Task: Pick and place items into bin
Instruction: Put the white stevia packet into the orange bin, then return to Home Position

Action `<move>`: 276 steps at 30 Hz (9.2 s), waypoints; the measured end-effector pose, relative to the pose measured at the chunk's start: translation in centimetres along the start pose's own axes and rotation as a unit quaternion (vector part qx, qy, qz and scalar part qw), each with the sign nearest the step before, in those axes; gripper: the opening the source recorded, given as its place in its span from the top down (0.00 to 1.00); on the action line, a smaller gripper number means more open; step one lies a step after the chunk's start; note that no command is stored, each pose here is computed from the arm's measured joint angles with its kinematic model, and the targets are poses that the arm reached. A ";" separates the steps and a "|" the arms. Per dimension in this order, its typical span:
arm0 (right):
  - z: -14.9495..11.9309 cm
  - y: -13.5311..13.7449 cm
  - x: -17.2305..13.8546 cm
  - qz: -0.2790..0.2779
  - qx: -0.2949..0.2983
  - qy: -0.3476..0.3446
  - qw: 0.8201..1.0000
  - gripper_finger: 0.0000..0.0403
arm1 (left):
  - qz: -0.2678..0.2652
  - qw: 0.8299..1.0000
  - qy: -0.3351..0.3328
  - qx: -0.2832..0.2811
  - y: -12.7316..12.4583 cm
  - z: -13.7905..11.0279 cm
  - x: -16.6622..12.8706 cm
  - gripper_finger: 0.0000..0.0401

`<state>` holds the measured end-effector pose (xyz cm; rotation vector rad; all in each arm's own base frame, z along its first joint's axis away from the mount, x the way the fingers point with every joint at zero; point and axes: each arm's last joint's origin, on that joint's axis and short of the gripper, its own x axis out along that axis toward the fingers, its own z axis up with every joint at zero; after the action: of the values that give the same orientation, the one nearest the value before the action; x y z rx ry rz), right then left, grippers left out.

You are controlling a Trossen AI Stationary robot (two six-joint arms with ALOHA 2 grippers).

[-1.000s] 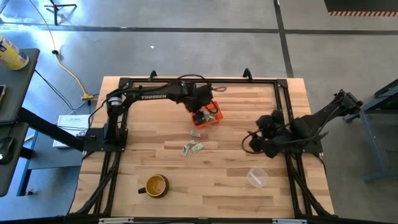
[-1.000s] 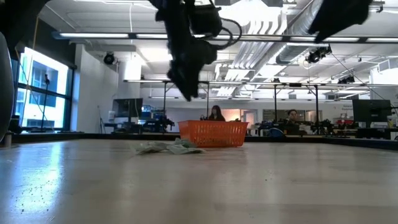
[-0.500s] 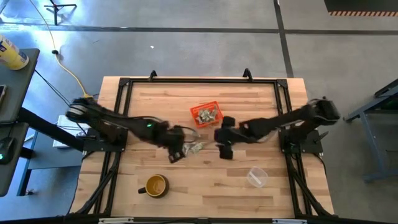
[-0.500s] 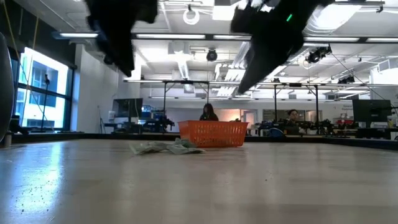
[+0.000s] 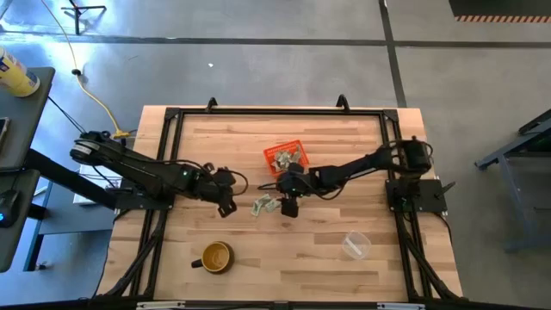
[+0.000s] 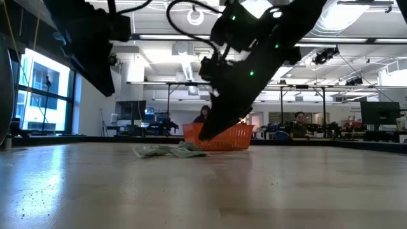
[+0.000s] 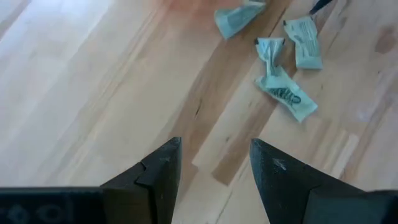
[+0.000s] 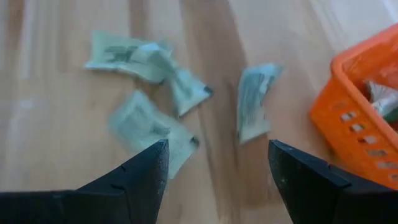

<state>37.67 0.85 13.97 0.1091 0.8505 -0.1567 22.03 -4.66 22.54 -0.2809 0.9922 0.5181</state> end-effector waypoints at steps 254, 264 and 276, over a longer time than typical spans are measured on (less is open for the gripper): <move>5.7 -14.4 -4.9 -0.103 0.042 0.082 0.990 0.82 | -0.094 0.963 -0.186 -0.171 2.2 -6.5 -7.2 0.55; 7.2 -12.2 -7.8 -0.072 0.004 0.037 0.997 0.49 | -0.159 0.952 -0.199 -0.169 -0.7 -5.2 -6.8 0.54; 1.5 -8.5 -18.8 -0.009 0.099 0.005 0.995 0.53 | -0.227 0.940 -0.239 -0.091 3.1 4.3 -2.7 0.72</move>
<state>24.98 -5.96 28.85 0.2874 0.8441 -0.2576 22.29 -0.86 27.16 -0.5072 0.3840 0.2325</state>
